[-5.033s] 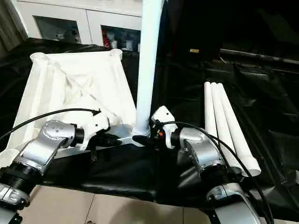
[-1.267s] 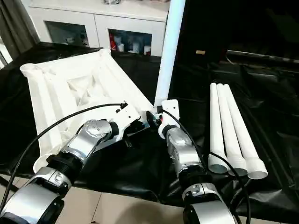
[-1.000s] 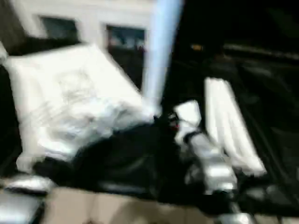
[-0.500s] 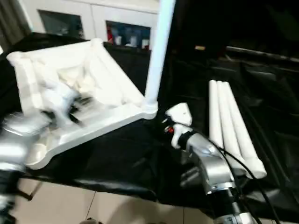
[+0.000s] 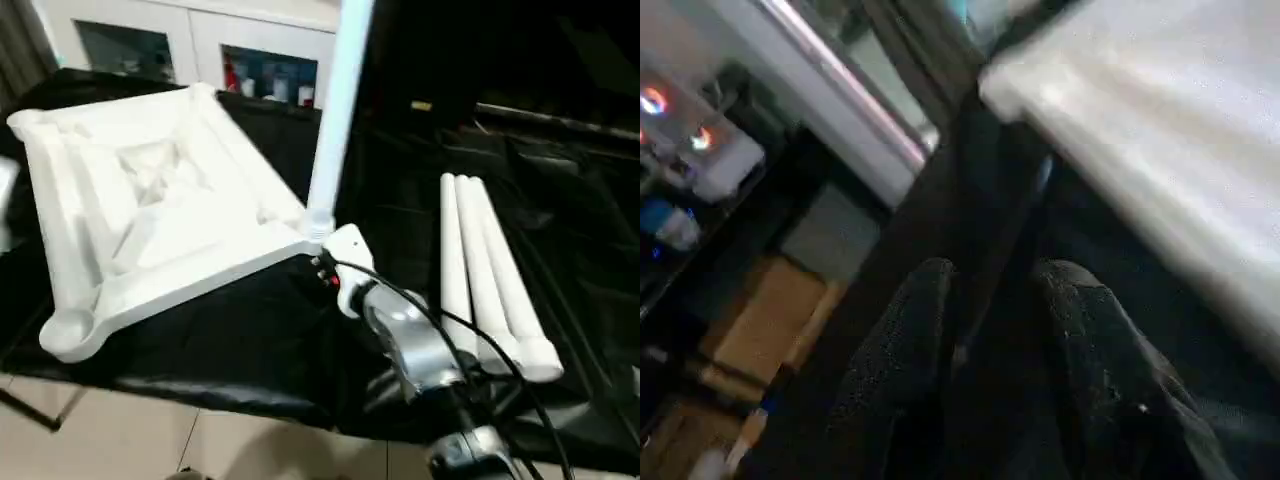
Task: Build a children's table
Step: Rotate table base
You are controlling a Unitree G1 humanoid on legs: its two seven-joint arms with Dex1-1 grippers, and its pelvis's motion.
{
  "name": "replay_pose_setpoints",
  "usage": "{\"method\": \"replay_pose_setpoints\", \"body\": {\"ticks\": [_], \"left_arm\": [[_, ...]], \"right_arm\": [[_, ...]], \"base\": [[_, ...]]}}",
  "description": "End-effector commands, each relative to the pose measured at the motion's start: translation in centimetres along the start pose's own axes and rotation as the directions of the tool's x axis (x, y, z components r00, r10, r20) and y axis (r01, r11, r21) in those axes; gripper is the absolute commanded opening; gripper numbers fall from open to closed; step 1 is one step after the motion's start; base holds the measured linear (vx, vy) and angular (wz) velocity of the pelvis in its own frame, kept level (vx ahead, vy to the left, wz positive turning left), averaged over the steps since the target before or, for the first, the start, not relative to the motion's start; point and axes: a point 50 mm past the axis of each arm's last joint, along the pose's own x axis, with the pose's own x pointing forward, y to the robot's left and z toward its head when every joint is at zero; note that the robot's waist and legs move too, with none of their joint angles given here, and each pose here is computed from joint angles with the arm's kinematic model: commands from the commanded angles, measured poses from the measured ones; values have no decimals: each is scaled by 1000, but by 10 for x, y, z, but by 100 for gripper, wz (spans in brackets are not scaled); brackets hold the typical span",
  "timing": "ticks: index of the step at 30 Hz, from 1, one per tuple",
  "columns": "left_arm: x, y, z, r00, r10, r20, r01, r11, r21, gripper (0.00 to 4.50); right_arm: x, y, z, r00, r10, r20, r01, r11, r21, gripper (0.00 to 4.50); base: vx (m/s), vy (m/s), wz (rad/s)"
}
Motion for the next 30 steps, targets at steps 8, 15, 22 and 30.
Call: {"method": "replay_pose_setpoints", "body": {"ticks": [8, 15, 22, 30], "left_arm": [[-15, -63, -19, 915, -387, -114, 387, 922, -22, 152], [-32, -100, 1, 785, -618, -47, 617, 786, -35, 152], [-40, -147, 35, 680, -728, 82, 730, 684, 20, 152], [-51, -198, 78, 575, -795, 191, 796, 598, 94, 152]], "right_arm": [[9, -1, 4, 999, -35, 5, 35, 999, -6, 386], [3, -12, 8, 994, -106, 12, 106, 994, -14, 386], [-28, -33, 3, 968, -244, -61, 244, 970, -18, 386], [-77, -60, 10, 872, -469, -140, 478, 878, 31, 386]], "base": [[0, 0, 0], [0, 0, 0], [0, 0, 0], [0, 0, 0]]}}
